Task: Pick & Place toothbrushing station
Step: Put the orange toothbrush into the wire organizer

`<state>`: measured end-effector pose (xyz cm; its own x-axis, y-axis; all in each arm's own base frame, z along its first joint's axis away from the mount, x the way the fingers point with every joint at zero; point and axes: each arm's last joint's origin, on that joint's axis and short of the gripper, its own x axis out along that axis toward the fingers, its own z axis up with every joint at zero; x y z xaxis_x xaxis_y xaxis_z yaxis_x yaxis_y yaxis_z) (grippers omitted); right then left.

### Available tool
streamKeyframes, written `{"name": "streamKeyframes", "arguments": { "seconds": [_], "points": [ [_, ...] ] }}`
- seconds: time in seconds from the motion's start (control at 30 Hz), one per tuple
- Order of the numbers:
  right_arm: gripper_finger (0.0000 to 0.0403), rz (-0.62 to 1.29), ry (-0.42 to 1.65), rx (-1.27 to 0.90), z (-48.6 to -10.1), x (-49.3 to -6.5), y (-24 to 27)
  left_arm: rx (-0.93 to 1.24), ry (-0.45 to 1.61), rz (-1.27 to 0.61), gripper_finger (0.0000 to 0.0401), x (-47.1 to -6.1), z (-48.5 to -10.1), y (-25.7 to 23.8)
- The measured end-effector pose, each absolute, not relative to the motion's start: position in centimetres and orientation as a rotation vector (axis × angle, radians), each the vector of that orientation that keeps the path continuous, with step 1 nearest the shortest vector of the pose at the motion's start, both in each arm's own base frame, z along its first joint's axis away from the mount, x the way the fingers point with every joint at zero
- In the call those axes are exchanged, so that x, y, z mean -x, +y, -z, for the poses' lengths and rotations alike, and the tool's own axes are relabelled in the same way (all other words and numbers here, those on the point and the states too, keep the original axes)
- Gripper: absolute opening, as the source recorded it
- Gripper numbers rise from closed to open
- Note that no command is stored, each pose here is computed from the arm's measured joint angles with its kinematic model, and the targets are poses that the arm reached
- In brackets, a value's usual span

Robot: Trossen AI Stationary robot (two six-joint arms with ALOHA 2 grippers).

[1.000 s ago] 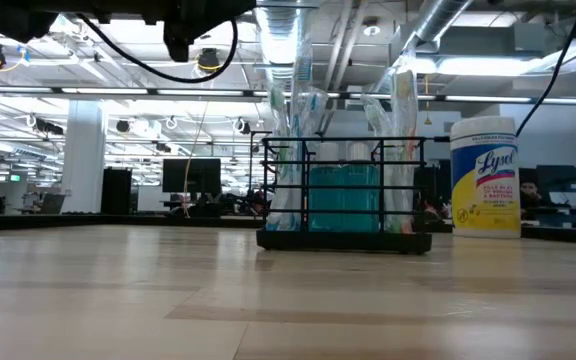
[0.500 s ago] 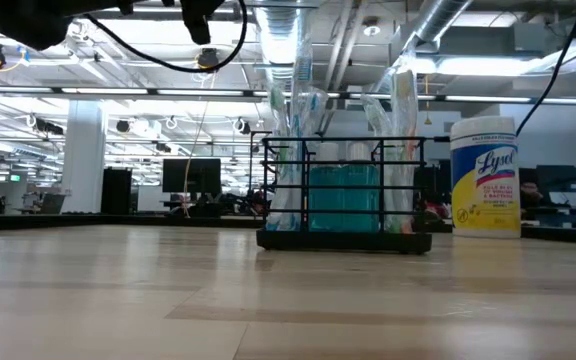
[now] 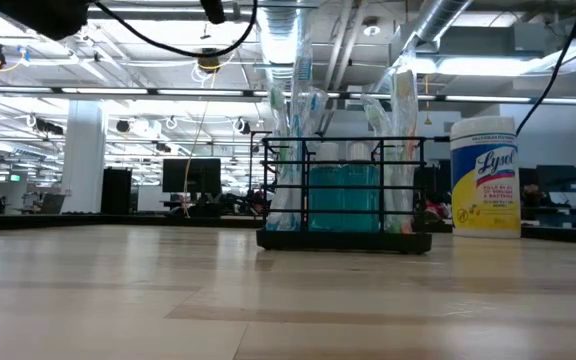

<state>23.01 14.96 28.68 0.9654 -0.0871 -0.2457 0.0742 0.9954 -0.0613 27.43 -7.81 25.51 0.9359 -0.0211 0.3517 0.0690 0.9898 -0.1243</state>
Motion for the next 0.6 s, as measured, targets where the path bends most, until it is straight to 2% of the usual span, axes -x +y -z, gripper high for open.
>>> {"name": "streamKeyframes", "arguments": {
  "seconds": [0.6],
  "points": [
    [0.0,0.077,0.235,0.059,-28.9,-23.1,15.0,0.079,-0.384,0.052,0.0182,-30.4,-25.9,-8.2]
  ]
}}
